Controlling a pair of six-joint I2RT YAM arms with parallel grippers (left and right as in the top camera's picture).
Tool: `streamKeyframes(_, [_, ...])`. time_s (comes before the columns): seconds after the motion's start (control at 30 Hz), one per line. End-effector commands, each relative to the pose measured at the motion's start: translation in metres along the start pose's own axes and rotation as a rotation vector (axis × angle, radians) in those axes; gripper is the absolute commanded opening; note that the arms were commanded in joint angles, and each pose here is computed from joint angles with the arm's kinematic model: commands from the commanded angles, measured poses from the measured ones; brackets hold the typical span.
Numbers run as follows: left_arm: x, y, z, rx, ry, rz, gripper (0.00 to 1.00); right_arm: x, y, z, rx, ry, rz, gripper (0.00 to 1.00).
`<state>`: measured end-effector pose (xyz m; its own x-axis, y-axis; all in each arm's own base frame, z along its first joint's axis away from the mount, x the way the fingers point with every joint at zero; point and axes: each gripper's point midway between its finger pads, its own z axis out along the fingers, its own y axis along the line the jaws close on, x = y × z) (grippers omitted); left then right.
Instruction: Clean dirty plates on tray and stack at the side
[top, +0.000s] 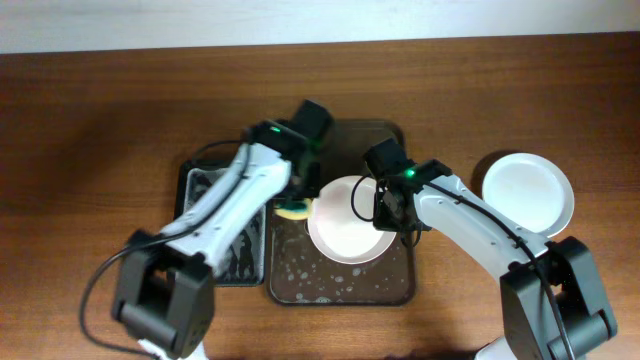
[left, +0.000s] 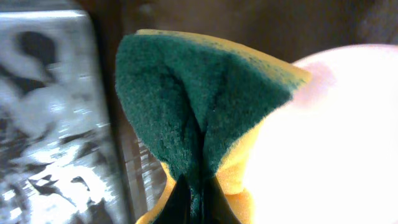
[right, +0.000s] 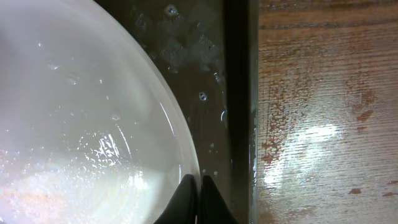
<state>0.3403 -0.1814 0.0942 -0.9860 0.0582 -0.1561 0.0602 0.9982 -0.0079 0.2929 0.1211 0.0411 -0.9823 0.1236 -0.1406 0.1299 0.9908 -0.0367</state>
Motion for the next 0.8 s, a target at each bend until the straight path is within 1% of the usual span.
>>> streamKeyframes(0.0, [-0.008,0.056,-0.031,-0.007,-0.005,-0.053,0.0,-0.013,-0.003,-0.029,-0.01,-0.087,-0.096,0.04])
streamKeyframes(0.03, [-0.007,0.081,-0.025,-0.025,0.02,-0.068,0.0,-0.016,0.0,-0.05,-0.033,-0.139,-0.156,0.04])
streamKeyframes(0.1, [-0.008,0.114,-0.017,-0.039,0.035,-0.107,0.0,-0.017,-0.005,-0.086,0.001,-0.265,-0.195,0.04])
streamKeyframes(0.17, [0.0,0.128,0.007,-0.046,0.047,-0.086,0.0,-0.018,-0.005,-0.127,0.06,-0.436,-0.256,0.04])
streamKeyframes(0.23, [0.026,0.133,0.041,-0.054,0.095,-0.088,0.0,-0.009,0.003,-0.147,0.152,-0.535,-0.39,0.04])
streamKeyframes(0.3, [0.024,0.133,0.034,-0.05,0.078,-0.089,0.28,-0.011,-0.001,-0.16,0.289,-0.621,-0.439,0.04])
streamKeyframes(0.33, [0.021,0.133,0.021,-0.044,0.039,-0.09,0.38,-0.011,0.001,-0.168,0.339,-0.66,-0.494,0.04])
streamKeyframes(0.43, [0.01,0.128,-0.029,0.003,-0.118,-0.093,0.61,-0.007,0.009,-0.183,0.42,-0.742,-0.563,0.04])
streamKeyframes(0.5, [0.009,0.121,-0.055,0.055,-0.19,-0.09,0.73,-0.006,0.012,-0.202,0.517,-0.834,-0.603,0.04])
streamKeyframes(0.53, [0.009,0.112,-0.066,0.111,-0.215,-0.084,0.75,-0.001,0.019,-0.206,0.515,-0.856,-0.627,0.04])
streamKeyframes(0.57, [0.01,0.104,-0.069,0.159,-0.215,-0.078,0.75,0.0,0.02,-0.205,0.498,-0.856,-0.615,0.04])
streamKeyframes(0.6, [0.011,0.104,-0.068,0.163,-0.212,-0.078,0.75,0.001,0.021,-0.201,0.456,-0.85,-0.569,0.04])
streamKeyframes(0.63, [0.012,0.106,-0.066,0.151,-0.208,-0.079,0.73,0.005,0.024,-0.184,0.328,-0.78,-0.469,0.04])
streamKeyframes(0.67, [0.016,0.111,-0.056,0.117,-0.191,-0.084,0.69,0.009,0.022,-0.157,0.179,-0.645,-0.314,0.04])
streamKeyframes(0.7, [0.023,0.116,-0.039,0.087,-0.167,-0.088,0.66,0.01,0.014,-0.129,0.093,-0.503,-0.151,0.04])
streamKeyframes(0.73, [0.033,0.12,-0.015,0.068,-0.145,-0.091,0.64,0.009,0.013,-0.107,0.012,-0.371,-0.051,0.04])
streamKeyframes(0.77, [0.037,0.124,-0.002,0.044,-0.139,-0.103,0.64,0.009,0.02,-0.092,-0.079,-0.267,-0.004,0.04])
